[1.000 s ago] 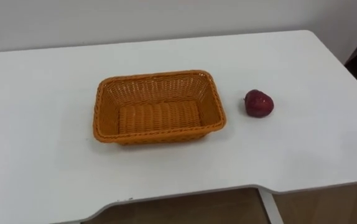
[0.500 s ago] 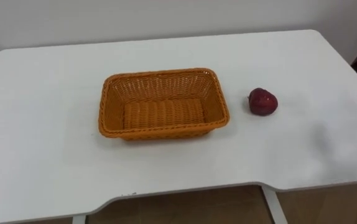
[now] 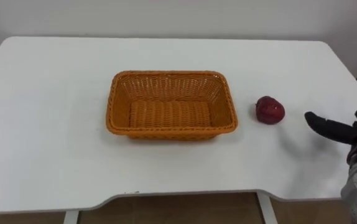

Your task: Pick and place apple

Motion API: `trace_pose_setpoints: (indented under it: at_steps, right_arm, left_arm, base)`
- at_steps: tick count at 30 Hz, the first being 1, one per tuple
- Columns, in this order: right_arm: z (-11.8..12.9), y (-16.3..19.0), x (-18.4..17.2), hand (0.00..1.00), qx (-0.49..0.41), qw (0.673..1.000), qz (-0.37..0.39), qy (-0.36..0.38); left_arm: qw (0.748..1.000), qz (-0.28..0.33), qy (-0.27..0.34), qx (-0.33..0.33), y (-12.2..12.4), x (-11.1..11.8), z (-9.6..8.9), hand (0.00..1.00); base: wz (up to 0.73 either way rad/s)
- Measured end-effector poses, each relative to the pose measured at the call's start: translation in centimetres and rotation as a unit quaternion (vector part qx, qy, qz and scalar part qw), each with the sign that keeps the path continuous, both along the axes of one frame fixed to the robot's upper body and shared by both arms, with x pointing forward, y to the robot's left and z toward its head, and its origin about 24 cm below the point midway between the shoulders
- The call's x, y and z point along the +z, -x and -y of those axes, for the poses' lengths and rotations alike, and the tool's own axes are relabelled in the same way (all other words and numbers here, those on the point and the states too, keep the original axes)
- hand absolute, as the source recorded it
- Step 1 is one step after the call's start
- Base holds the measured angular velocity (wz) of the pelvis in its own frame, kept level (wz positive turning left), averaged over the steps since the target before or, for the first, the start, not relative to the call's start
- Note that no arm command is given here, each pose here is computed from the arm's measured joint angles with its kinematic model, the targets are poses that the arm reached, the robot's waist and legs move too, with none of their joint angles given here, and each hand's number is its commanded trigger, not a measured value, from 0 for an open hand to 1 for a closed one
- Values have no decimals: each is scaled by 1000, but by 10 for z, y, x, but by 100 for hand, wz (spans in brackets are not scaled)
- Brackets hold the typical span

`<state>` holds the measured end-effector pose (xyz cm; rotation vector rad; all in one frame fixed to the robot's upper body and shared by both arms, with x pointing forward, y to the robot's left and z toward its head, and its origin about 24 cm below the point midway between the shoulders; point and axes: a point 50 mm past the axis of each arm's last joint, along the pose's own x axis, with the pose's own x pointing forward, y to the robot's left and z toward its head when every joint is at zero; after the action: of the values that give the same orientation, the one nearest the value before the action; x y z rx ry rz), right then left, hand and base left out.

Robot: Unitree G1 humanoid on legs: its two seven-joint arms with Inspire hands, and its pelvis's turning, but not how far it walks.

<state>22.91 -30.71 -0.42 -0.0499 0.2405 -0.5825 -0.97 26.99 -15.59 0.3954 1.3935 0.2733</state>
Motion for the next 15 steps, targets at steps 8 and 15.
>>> trace_pose_setpoints:
  at_steps: [8,15]
  right_arm:
    - [-10,-6,0,0,77,997,-14,19]
    - [-13,-7,0,0,109,993,-25,41]
  left_arm:
    - [1000,-1,3,-16,-3,0,1,0]
    - [1000,-1,7,-16,-3,-1,2,0]
  base:
    - [0]
    - [0]
